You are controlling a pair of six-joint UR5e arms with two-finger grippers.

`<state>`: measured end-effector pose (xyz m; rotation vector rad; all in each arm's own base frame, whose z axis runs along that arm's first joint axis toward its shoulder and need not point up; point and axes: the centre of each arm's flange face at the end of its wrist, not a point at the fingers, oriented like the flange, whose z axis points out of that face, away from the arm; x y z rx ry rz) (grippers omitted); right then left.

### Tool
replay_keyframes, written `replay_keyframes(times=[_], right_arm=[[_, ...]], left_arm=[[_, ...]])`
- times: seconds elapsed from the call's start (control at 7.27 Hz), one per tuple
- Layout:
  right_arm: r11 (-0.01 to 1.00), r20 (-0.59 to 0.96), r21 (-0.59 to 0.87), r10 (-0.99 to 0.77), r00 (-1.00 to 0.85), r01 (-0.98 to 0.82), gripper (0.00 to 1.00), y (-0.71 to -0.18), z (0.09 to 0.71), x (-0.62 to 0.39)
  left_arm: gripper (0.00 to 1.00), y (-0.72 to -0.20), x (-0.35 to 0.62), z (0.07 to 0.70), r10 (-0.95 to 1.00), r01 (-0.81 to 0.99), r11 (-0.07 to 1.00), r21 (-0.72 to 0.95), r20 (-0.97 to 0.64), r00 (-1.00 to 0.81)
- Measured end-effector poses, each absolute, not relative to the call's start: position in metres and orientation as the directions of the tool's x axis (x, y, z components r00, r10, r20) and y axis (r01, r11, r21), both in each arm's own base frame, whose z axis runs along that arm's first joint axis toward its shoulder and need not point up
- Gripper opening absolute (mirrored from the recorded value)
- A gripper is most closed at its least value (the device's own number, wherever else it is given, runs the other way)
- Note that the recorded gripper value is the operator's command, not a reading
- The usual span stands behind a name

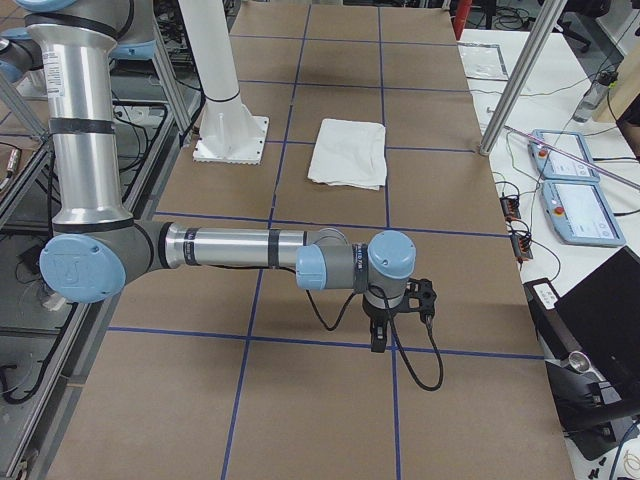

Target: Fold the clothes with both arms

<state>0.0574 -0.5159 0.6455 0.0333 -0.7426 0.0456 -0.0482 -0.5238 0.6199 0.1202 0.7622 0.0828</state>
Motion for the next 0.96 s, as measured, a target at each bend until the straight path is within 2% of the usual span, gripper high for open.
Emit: replay_keyframes(times=[0.41,0.96], right_arm=[[0.998,0.676,0.015,0.029,0.736,-0.053,1.0,-0.5162,0.645,0.0574],[0.998,0.677,0.014,0.03,0.736,-0.053,1.0,-0.5164,0.6446,0.0573]], left_arm=[[1.0,-0.5214,-0.0475,0.6209,0.044,0.023,0.996,0.087,-0.7,0.713],[1.0,-0.5212,-0.0476,0.6221,0.037,0.028,0.996,0.081,-0.699,0.714]])
